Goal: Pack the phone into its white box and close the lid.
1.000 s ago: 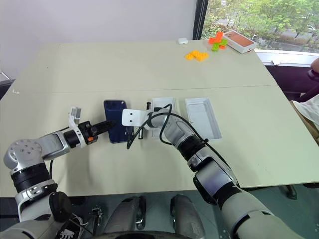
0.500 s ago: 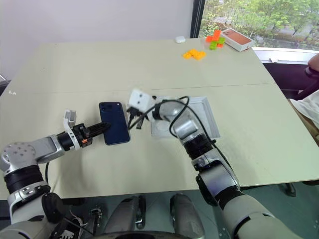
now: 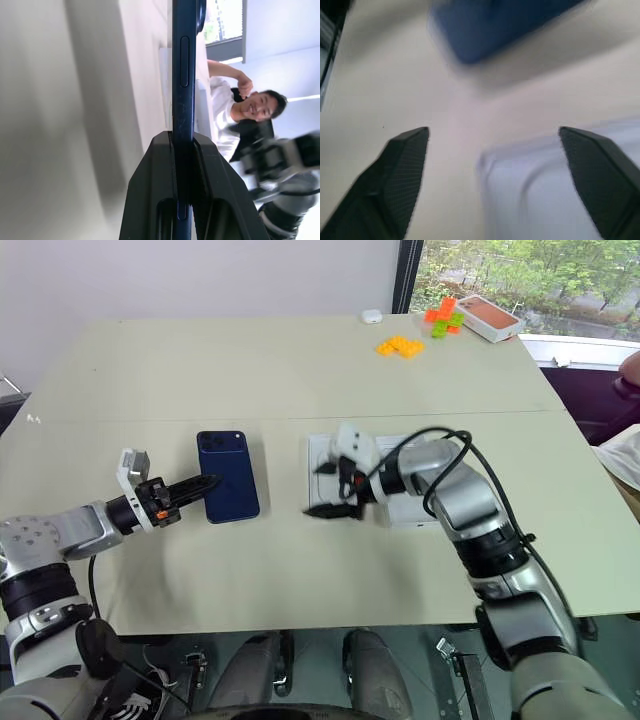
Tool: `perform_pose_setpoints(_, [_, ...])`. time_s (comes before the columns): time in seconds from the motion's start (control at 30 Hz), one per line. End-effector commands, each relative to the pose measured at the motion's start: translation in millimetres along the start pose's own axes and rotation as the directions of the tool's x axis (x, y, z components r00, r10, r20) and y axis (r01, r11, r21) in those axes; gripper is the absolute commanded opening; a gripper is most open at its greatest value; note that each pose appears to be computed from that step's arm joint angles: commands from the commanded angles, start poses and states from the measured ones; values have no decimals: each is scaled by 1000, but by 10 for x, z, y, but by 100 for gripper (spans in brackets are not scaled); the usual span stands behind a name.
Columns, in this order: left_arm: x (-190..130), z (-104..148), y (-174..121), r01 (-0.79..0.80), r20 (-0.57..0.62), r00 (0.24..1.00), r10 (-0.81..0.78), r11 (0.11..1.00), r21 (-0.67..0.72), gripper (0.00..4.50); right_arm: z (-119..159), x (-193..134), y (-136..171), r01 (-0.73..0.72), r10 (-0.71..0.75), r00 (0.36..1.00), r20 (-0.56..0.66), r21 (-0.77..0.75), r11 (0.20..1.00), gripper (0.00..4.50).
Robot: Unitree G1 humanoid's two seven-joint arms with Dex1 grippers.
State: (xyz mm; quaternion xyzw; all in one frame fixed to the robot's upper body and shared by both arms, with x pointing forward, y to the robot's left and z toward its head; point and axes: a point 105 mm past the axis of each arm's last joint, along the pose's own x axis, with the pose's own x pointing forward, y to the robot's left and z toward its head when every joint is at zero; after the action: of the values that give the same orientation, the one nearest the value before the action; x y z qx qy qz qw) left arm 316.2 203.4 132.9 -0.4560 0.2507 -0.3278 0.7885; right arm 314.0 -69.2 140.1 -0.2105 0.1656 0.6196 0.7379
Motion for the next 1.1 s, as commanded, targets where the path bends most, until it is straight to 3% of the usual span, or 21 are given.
perform_pose_setpoints(0.03, [6, 104, -198, 87, 29, 996, -88, 996, 29, 0, -130, 12, 0, 24, -42, 992, -118, -151, 988, 431])
perform_pose_setpoints(0.53, [94, 81, -339, 124, 1, 992, -124, 991, 46, 0, -313, -10, -112, 26, -79, 976, -203, -251, 968, 431])
perform_pose_setpoints(0.63, [139, 85, -367, 129, 0, 992, -129, 990, 49, 0, -316, -11, -122, 35, -84, 977, -195, -242, 970, 352])
perform_pose_setpoints(0.77, [190, 72, -416, 142, -14, 990, -142, 988, 57, 0, -364, 6, -140, 42, -100, 971, -216, -259, 965, 156])
perform_pose_setpoints(0.9, [275, 75, -463, 155, -17, 988, -154, 986, 62, 0, -319, 49, -108, 36, -89, 976, -201, -254, 967, 156])
perform_pose_setpoints(1.1, [475, 58, -426, 109, -21, 994, -108, 992, 62, 0, 0, 173, 59, 7, -26, 995, -100, -186, 982, 156])
